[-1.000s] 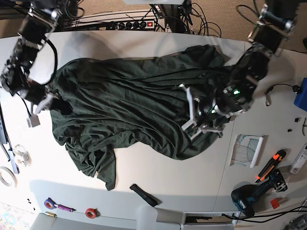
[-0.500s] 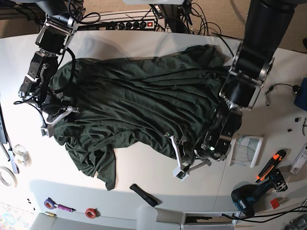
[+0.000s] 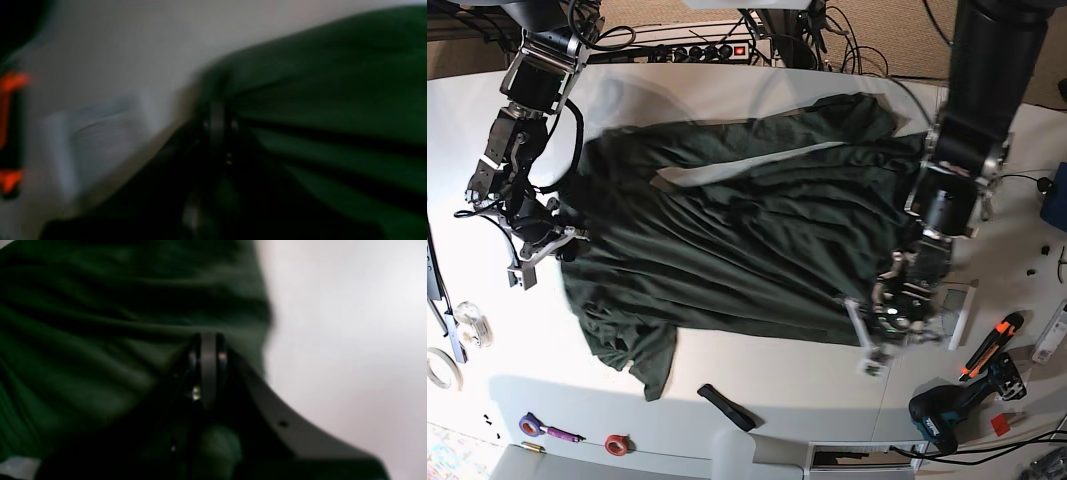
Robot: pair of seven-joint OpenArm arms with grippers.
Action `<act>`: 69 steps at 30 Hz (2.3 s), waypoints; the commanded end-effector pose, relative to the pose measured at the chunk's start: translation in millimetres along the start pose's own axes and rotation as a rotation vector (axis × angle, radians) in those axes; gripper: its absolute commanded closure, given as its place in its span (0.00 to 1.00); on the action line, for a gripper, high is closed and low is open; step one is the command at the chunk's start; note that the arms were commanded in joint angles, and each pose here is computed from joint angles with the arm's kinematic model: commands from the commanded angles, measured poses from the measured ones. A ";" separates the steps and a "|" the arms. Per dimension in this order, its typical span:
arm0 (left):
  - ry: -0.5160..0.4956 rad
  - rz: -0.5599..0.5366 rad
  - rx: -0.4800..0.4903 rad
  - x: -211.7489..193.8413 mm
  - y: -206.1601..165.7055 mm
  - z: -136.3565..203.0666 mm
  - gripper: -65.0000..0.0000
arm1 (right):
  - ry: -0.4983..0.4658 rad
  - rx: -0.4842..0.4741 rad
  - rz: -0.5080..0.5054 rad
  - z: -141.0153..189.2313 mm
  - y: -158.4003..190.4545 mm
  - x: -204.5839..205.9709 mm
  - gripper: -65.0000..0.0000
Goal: Layout the t-shirt on the table in an organized manner, then fold the t-shirt properly
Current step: 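Pull the hem outward with the right gripper while the left holds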
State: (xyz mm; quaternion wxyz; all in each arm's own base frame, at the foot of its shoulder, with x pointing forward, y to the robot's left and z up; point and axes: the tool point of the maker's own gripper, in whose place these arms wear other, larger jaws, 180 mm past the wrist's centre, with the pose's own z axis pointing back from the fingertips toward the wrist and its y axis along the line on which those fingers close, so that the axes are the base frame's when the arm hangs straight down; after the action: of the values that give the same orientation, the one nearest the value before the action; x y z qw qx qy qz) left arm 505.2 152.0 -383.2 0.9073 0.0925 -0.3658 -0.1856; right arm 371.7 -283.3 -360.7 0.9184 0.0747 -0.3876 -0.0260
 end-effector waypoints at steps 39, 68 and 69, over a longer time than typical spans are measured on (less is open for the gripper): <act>-0.082 0.027 -0.397 36.9 -77.5 19.6 0.88 | -0.425 -0.130 0.286 -102.7 77.1 196.9 1.00; -0.025 0.039 -0.419 13.2 -87.7 17.0 0.88 | -0.258 -0.253 0.346 -104.7 23.0 140.9 1.00; -0.026 0.039 -0.419 13.2 -87.6 17.0 0.88 | -0.300 -0.261 0.369 -103.5 22.8 146.0 1.00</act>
State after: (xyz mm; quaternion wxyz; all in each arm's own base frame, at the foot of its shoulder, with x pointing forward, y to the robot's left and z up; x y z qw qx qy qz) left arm 476.1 65.5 -394.8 0.9042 -0.1111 -0.3390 -0.2347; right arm 526.0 -258.0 -363.6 0.8656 -0.1118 -0.4796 0.0905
